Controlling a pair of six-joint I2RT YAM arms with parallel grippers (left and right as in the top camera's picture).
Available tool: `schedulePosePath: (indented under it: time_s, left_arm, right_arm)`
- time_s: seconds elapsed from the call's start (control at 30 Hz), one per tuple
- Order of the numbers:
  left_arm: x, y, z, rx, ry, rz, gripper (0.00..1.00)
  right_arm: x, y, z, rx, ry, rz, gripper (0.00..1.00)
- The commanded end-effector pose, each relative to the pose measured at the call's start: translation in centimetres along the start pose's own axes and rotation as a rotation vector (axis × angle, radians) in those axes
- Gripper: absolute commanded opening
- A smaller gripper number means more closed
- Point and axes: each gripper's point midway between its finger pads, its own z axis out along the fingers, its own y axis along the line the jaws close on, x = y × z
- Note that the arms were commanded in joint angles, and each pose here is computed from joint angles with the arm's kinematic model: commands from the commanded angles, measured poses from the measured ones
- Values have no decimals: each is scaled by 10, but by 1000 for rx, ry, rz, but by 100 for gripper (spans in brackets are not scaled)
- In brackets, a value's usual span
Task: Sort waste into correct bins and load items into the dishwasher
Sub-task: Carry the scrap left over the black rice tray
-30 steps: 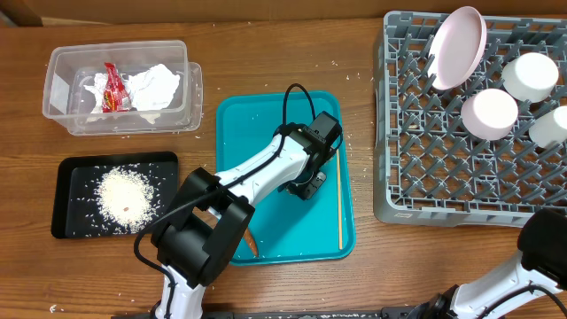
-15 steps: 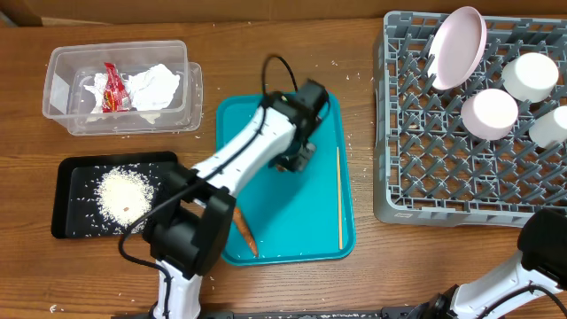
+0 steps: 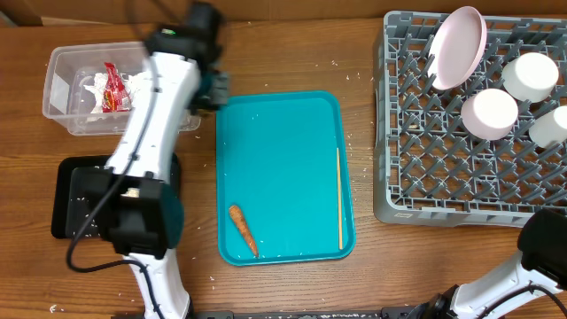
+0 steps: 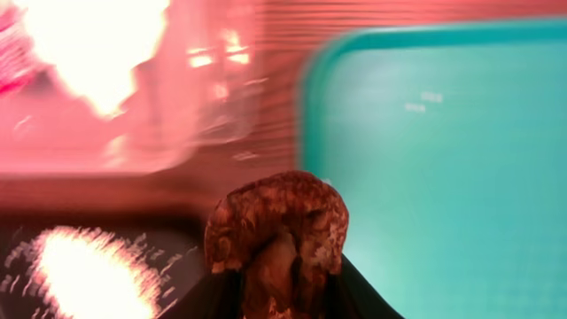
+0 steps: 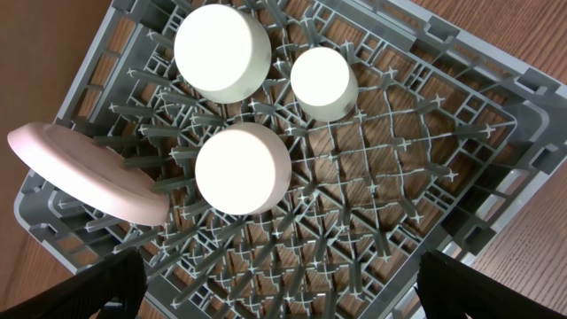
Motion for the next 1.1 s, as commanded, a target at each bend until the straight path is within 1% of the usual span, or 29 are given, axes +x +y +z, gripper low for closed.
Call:
schedulePosePath:
  time_s: [0.0,0.17,0.37,0.53,0.6,0.87,1.07]
  left_arm:
    - [0,45,-6,-39,19,-218,27]
    - [11,87,-3,-67,71,-354,31]
    - [29,134,-2,-98,129,-510,30]
    - [42,163,-1,-116,161,-614,31]
    - [53,179,2,-129,190,-687,31]
    - [79,211,16,-148,253,-791,31]
    - [103,225,44,-159,309,-862,32]
  right_arm:
    - [-1,2,-5,-14,-13,5,100]
    - [-1,2,-5,-14,-13,5,100]
    - [-1,2,-5,-14,-13,5,100]
    - [-1,2,-5,-14,-13,5,100]
    - [-1,2,-5,-14,-13,5,100]
    - [-1,2,-5,-14,-13,5,100]
    - [-1,2,-5,-14,-13,5,100]
